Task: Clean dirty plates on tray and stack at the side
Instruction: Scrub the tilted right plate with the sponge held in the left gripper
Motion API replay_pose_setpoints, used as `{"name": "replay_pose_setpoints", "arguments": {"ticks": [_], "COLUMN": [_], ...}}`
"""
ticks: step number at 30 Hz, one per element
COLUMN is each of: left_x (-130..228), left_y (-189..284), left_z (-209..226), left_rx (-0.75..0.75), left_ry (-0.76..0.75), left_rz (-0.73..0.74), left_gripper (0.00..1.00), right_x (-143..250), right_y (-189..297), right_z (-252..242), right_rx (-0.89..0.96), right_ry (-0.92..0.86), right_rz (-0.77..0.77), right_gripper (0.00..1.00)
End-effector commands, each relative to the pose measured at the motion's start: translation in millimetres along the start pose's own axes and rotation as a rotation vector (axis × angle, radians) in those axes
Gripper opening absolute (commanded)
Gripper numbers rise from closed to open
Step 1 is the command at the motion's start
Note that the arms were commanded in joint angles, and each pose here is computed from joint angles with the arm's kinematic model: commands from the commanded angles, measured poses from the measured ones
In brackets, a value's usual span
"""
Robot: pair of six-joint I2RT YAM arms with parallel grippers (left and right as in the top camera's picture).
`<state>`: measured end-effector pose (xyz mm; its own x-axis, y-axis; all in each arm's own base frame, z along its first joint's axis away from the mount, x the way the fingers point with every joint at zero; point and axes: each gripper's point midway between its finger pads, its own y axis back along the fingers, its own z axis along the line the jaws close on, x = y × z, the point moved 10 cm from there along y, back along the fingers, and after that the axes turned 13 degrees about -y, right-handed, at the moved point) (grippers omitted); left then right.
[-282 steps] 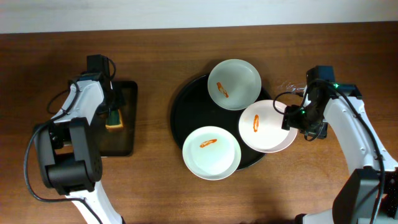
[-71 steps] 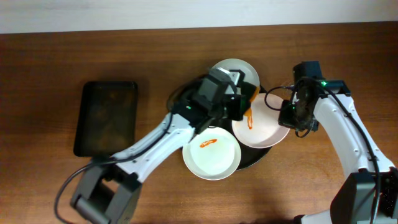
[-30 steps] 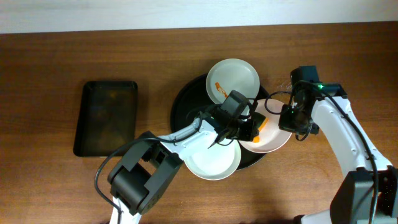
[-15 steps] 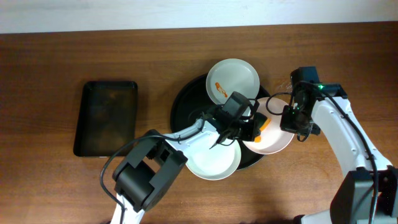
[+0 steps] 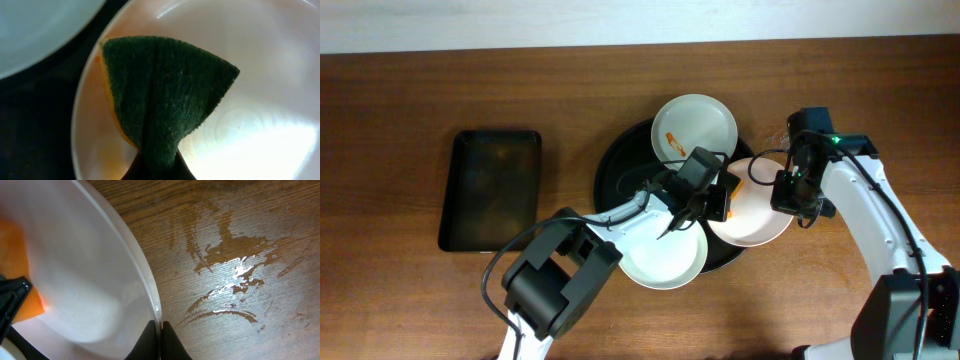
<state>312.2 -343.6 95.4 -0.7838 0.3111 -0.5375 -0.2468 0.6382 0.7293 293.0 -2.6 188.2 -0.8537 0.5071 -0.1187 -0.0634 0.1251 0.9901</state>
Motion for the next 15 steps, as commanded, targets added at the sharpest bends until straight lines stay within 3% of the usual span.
{"name": "replay_pose_setpoints", "arguments": {"ticks": [1,15], "left_x": [5.5,-12.6], "left_y": [-10.2,-2.2], "left_z": [3.9,23.5], "left_rx": [-0.049,-0.08], "left_ry": [-0.037,-0.014], "left_rz": [0.007,-0.05], "left_gripper": [0.0,0.0], "right_x": [2.7,2.5], "right_y": [3.9,3.9], "right_z": [1.4,1.2], "right_rx": [-0.024,-0.02], "right_ry": [0.007,0.007], "right_rz": [0.0,-0.002], "right_gripper": [0.04,0.04]}}
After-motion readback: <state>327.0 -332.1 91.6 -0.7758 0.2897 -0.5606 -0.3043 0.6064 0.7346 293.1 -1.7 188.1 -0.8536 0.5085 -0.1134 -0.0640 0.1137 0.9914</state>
